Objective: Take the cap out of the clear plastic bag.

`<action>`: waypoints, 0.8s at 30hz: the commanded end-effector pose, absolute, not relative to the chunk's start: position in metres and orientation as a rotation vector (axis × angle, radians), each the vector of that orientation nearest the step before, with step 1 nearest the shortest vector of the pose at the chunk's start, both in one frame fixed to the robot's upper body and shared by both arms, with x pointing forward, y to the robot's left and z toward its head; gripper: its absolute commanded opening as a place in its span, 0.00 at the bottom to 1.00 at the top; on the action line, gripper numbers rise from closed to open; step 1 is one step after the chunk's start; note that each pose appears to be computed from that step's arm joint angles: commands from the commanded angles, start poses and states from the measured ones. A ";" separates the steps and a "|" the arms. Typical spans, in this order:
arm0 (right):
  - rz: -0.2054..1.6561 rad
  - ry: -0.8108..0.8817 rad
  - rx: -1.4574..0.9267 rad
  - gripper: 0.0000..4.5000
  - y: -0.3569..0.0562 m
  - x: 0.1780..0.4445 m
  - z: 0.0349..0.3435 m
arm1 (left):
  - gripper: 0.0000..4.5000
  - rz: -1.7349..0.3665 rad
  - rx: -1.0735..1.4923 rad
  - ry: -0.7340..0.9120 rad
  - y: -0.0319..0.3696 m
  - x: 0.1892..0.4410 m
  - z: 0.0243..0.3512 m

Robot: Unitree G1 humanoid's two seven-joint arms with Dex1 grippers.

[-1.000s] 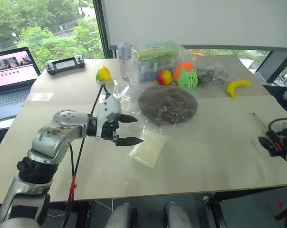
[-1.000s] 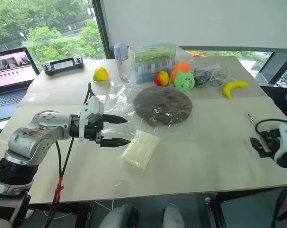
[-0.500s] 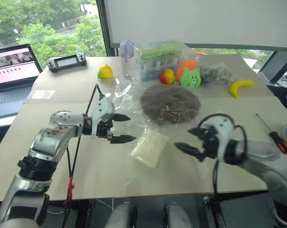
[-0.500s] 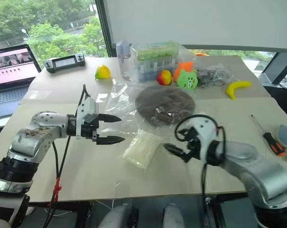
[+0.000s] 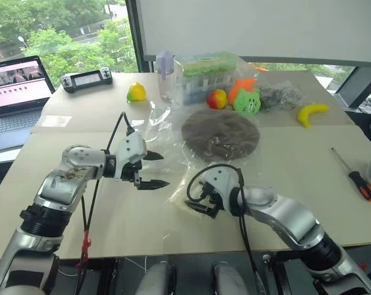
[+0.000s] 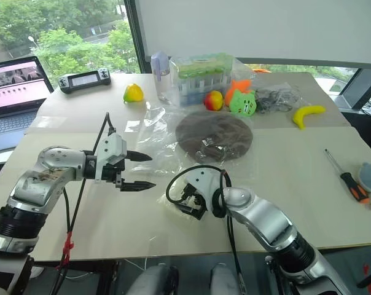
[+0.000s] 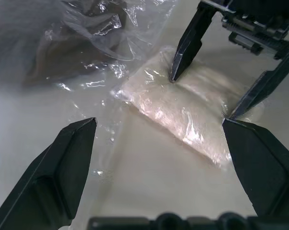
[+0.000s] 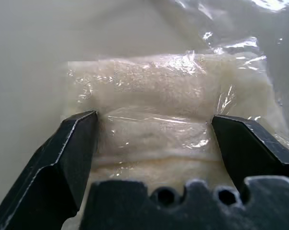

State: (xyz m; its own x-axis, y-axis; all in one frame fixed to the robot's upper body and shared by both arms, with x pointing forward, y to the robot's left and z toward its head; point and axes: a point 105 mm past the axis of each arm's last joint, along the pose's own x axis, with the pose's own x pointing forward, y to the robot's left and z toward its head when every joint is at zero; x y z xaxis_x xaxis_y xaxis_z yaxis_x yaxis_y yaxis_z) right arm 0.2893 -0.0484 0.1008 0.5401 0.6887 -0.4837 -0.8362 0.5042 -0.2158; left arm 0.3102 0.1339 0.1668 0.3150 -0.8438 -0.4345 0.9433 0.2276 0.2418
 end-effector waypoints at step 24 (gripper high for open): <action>0.839 0.184 -0.237 0.01 -0.113 0.298 0.196 | 1.00 -1.354 0.347 -0.098 0.100 0.299 0.270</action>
State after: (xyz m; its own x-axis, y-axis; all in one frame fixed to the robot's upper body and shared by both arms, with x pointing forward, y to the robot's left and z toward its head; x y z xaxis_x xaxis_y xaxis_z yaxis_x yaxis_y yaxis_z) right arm 0.3004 -0.0935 0.1624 0.6119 0.7145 -0.3391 -0.7796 0.6172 -0.1063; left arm 0.3011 0.1022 0.2517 0.2200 -0.9558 -0.1950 0.9512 0.1658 0.2604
